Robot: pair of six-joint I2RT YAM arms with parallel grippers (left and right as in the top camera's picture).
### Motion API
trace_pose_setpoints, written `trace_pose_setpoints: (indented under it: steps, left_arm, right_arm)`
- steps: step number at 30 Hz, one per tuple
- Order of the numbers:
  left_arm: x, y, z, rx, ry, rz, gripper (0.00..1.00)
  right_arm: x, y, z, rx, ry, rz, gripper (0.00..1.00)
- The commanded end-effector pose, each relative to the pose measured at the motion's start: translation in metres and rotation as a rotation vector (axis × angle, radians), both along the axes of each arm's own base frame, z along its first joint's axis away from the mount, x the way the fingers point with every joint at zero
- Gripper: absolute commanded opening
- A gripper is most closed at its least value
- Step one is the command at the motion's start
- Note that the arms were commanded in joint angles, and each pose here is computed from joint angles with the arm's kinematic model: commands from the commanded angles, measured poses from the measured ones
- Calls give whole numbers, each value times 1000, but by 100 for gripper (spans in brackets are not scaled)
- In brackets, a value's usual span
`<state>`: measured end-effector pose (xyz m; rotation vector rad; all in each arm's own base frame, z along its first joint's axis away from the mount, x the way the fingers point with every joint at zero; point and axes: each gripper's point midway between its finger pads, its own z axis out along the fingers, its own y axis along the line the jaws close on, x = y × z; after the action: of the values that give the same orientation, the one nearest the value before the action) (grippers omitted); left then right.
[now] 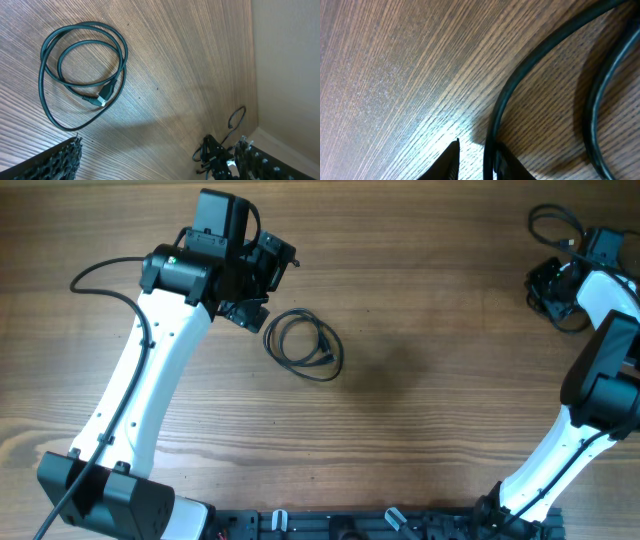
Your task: Untangle cables
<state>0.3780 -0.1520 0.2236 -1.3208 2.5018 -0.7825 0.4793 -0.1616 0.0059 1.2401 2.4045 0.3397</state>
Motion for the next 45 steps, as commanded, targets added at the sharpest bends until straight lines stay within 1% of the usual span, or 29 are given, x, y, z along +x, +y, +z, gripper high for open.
trace_pose_setpoints:
  steps: [1, 2, 3, 4, 5, 6, 7, 8, 9, 11, 13, 15, 16, 17, 18, 20, 22, 24, 25, 28, 32, 33, 35, 38, 41, 42, 43, 44, 45]
  left_arm:
    - [4, 4, 2, 24, -19, -2, 100]
    - [4, 4, 2, 27, -19, -1, 100]
    - [5, 7, 1, 40, -22, 7, 100]
    - [6, 7, 1, 43, -23, 9, 100]
    - [6, 7, 1, 43, -23, 9, 100]
    - [6, 7, 1, 43, -23, 9, 100]
    - [7, 11, 0, 66, -31, 11, 100]
    - [9, 16, 0, 107, -49, 1, 100]
    - [10, 20, -1, 148, -67, -22, 100]
    - [11, 24, -1, 217, -101, -103, 100]
    - [11, 32, -4, 280, -106, -128, 100]
    - [4, 48, -10, 361, -70, -111, 100]
    - [0, 53, -12, 380, -49, -107, 100]
    - [-4, 59, -15, 398, -26, -99, 100]
    - [-6, 73, -17, 447, -5, -71, 100]
    - [-8, 101, -24, 520, 29, -9, 100]
    - [-15, 122, -40, 461, 111, 32, 100]
    - [-24, 141, -51, 389, 191, 78, 100]
    - [-31, 151, -55, 383, 230, 100, 100]
    - [-47, 167, -59, 379, 310, 134, 100]
    - [-58, 168, -60, 391, 351, 107, 100]
    - [-57, 168, -60, 394, 345, 99, 100]
    - [-57, 168, -60, 393, 346, 99, 100]
    - [-57, 167, -60, 393, 345, 99, 100]
    - [-55, 168, -60, 393, 338, 101, 100]
    - [-55, 168, -60, 392, 335, 101, 100]
    - [-55, 168, -60, 392, 334, 101, 100]
    - [-55, 168, -60, 393, 334, 101, 100]
    - [-55, 168, -60, 393, 334, 101, 100]
  right_arm:
    - [4, -4, 21, -22, -35, -7, 39]
    - [3, -9, 31, -46, -45, -18, 44]
    - [-1, -19, 56, -108, -62, -47, 59]
    - [-6, -27, 80, -155, -79, -71, 70]
    - [-10, -30, 102, -185, -100, -82, 77]
    - [-12, -30, 121, -212, -129, -67, 81]
    - [-16, -28, 146, -241, -165, -48, 82]
    - [-24, -23, 171, -246, -195, -43, 88]
    - [-31, -6, 197, -211, -251, 13, 93]
    - [-37, 50, 240, -69, -399, 252, 95]
    - [-53, 106, 267, 94, -497, 468, 95]
    - [-71, 158, 272, 236, -510, 646, 95]
    - [-80, 187, 263, 276, -470, 722, 98]
    - [-85, 205, 258, 283, -452, 778, 99]
    - [-94, 242, 248, 286, -435, 903, 99]
    - [-106, 287, 230, 236, -389, 1044, 100]
    - [-118, 334, 203, 73, -314, 1169, 100]
    - [-126, 366, 188, -49, -289, 1248, 99]
    - [-131, 384, 181, -100, -285, 1306, 100]
    - [-156, 434, 158, -172, -310, 1570, 99]
    - [-176, 463, 99, -222, -180, 1720, 98]
    - [-178, 465, 87, -220, -151, 1741, 95]
    - [-184, 467, 65, -199, -94, 1770, 85]
    - [-190, 465, 43, -190, -28, 1796, 79]
    - [-197, 469, 35, -191, -11, 1831, 79]
    - [-201, 471, 30, -190, 2, 1847, 76]
    - [-203, 471, 28, -188, 11, 1851, 72]
    - [-204, 471, 26, -185, 18, 1846, 59]
    - [-204, 471, 26, -183, 21, 1840, 57]
